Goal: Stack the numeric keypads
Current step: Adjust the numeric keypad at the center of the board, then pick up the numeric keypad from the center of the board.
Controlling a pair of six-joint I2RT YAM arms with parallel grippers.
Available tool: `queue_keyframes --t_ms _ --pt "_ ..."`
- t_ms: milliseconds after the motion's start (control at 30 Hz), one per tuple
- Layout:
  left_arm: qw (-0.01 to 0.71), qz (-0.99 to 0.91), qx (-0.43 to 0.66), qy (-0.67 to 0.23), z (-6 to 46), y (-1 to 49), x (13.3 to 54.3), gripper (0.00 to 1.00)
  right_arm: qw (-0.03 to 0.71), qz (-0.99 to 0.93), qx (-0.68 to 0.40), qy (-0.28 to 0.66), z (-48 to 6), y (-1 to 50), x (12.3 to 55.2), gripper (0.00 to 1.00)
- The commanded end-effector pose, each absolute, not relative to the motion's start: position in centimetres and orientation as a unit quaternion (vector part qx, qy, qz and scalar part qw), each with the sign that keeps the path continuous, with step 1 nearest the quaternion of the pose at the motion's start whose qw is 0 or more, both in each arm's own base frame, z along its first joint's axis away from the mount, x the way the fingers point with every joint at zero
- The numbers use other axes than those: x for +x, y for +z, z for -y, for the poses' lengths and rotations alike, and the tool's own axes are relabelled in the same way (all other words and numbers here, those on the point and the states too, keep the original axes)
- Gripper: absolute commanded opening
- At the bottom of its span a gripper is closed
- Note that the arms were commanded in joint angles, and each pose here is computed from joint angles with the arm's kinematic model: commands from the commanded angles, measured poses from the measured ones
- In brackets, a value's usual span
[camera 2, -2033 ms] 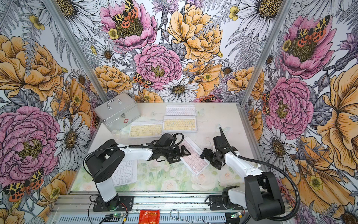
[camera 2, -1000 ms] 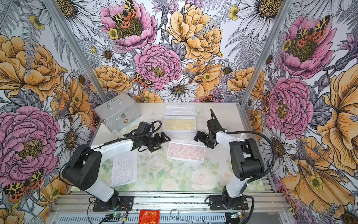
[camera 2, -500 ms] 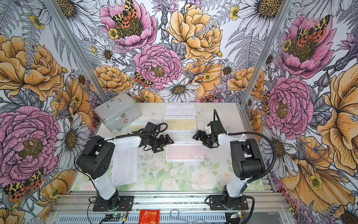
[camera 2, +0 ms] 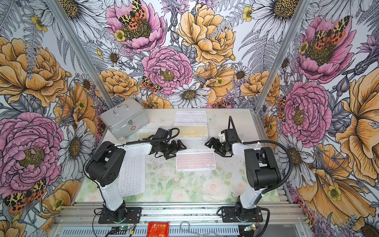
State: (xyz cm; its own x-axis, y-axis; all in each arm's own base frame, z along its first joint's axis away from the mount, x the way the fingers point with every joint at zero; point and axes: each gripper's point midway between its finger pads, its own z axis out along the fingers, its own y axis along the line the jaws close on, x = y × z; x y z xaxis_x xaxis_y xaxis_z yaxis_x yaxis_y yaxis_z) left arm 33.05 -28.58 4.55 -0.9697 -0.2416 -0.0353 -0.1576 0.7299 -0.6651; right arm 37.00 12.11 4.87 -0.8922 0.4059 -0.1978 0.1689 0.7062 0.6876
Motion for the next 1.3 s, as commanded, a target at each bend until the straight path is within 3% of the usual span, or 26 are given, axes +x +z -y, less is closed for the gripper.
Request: queue_keyframes --t_ms 0,1267 --pt "0.039 -0.935 -0.118 -0.332 28.4 2.7 32.5 0.99 0.178 -0.905 0.168 0.348 -11.4 4.9 37.5 0.92" --pt "0.034 -0.935 -0.122 -0.333 29.1 1.7 32.8 0.99 0.175 -0.879 0.142 0.420 -15.8 7.6 36.0 0.90"
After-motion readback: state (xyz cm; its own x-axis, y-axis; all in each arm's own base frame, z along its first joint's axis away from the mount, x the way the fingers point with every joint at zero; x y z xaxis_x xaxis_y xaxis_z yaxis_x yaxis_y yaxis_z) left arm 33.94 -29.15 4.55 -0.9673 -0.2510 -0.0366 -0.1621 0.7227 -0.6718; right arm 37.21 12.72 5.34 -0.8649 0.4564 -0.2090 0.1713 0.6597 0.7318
